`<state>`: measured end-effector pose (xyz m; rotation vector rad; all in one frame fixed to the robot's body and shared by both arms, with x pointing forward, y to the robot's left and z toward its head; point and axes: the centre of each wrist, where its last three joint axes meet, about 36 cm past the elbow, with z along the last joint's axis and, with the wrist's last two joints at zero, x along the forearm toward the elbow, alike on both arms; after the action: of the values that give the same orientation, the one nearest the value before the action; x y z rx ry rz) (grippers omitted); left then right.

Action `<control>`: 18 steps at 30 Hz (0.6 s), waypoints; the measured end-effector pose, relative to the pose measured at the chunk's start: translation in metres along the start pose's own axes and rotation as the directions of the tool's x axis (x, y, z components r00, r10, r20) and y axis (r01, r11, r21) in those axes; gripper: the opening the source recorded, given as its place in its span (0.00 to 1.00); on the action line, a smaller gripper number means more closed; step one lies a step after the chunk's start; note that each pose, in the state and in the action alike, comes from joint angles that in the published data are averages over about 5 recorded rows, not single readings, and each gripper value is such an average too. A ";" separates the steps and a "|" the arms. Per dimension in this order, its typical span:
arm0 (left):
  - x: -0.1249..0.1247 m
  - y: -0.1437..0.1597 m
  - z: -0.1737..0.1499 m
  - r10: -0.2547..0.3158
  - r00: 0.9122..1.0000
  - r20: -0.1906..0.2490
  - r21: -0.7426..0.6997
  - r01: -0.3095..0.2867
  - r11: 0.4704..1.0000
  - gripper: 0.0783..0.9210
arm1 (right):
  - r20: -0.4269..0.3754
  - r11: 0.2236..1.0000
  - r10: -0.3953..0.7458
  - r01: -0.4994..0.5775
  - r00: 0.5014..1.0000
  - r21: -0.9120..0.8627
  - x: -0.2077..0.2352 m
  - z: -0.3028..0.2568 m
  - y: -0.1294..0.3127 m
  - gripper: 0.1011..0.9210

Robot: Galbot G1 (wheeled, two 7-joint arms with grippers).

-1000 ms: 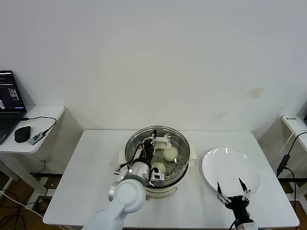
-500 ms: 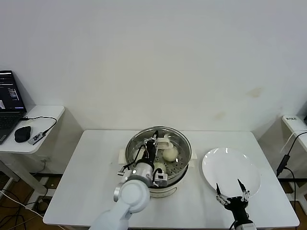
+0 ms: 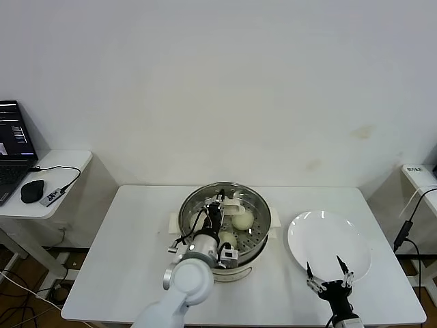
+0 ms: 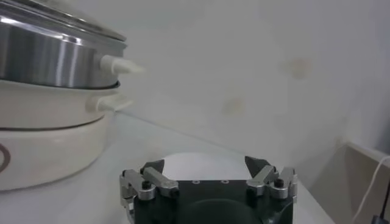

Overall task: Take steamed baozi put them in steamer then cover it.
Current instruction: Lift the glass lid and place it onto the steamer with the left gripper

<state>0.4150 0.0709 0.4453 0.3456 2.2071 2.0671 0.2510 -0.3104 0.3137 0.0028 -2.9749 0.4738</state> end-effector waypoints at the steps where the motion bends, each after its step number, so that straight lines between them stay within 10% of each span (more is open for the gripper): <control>1: -0.001 0.000 0.000 -0.001 1.000 -0.001 -0.001 0.001 1.000 0.09 | 0.000 1.000 0.000 0.000 1.000 0.000 0.000 0.000 0.000 0.88; 18: -0.002 -0.006 0.001 0.006 1.000 -0.009 0.003 -0.006 1.000 0.09 | -0.001 1.000 -0.009 0.009 1.000 0.003 0.000 0.001 0.001 0.88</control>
<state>0.4166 0.0712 0.4390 0.3438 2.2171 2.0732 0.2506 -0.3095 0.3122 0.0159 -2.9721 0.4768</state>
